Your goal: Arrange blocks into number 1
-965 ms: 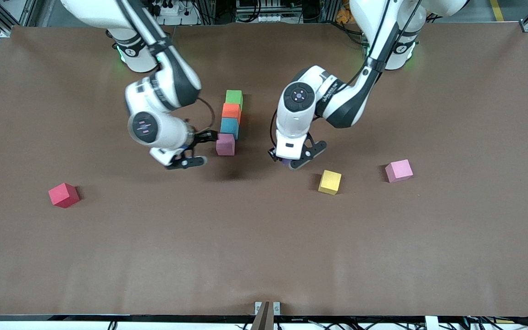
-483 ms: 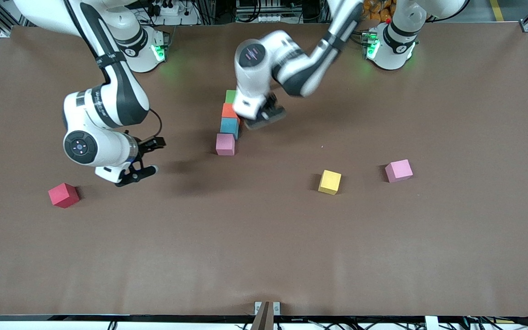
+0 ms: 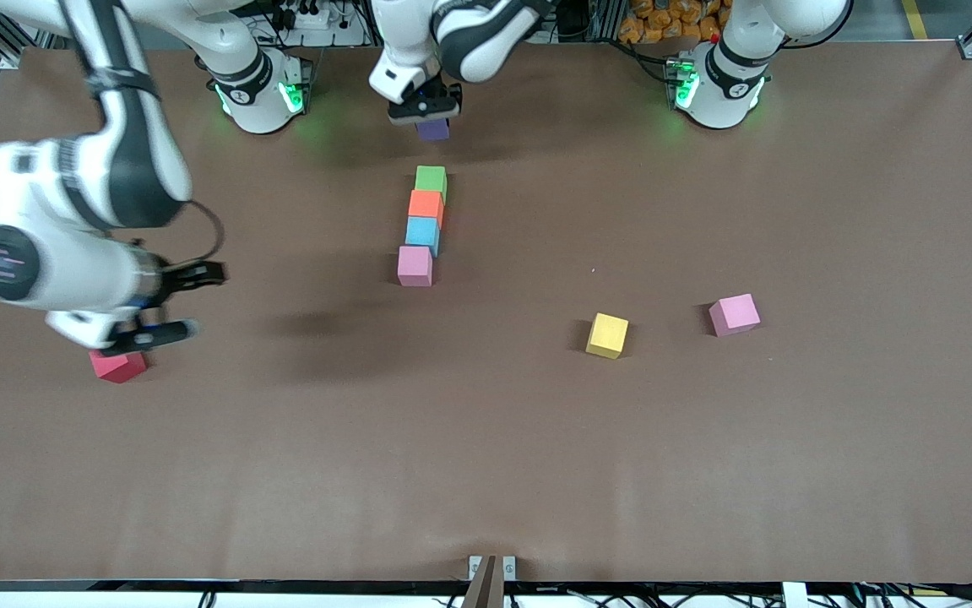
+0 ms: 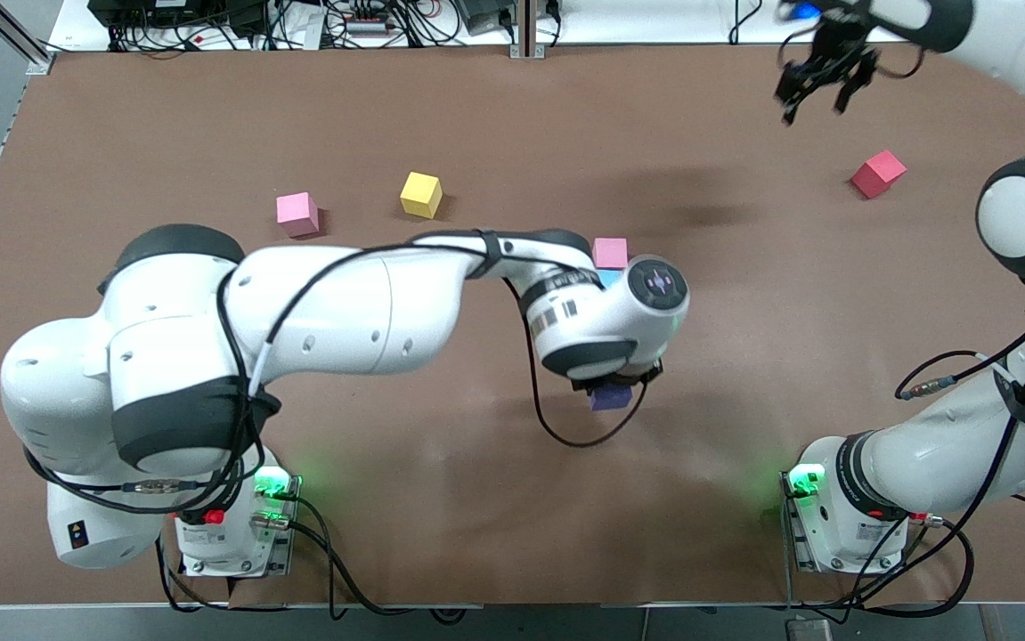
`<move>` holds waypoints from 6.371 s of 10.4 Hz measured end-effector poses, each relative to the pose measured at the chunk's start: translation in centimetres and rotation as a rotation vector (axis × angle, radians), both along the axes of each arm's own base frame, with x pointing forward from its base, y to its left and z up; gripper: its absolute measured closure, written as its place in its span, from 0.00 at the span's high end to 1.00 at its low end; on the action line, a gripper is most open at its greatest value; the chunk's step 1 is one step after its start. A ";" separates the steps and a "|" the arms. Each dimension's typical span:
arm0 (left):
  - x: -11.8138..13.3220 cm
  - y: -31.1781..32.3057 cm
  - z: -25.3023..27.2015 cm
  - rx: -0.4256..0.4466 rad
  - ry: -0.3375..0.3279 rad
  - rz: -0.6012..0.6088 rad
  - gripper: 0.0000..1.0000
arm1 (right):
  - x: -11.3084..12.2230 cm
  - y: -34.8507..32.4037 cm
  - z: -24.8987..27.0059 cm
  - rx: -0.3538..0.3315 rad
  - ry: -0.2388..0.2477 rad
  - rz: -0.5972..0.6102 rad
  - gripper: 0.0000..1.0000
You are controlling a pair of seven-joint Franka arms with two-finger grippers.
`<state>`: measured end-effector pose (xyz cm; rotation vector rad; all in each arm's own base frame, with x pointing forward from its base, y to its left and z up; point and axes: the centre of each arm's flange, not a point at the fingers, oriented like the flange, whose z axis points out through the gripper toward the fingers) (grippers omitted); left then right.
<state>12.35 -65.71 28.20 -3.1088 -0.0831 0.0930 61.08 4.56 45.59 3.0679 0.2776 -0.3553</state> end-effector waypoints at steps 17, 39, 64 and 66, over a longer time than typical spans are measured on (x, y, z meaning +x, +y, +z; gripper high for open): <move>3.2 -0.8 -8.6 0.008 0.032 -0.181 0.59 | -4.6 -12.3 15.4 0.040 -0.261 -0.455 1.00; 19.0 4.8 8.3 -0.028 -0.091 0.064 1.00 | -5.1 -11.9 15.8 0.048 -0.227 -0.372 1.00; 40.5 56.9 39.4 -0.026 -0.084 -0.083 1.00 | -6.3 -10.3 16.9 0.049 -0.150 -0.332 1.00; 40.8 56.8 38.6 -0.024 -0.067 -0.085 1.00 | -6.3 -10.3 16.9 0.049 -0.150 -0.332 1.00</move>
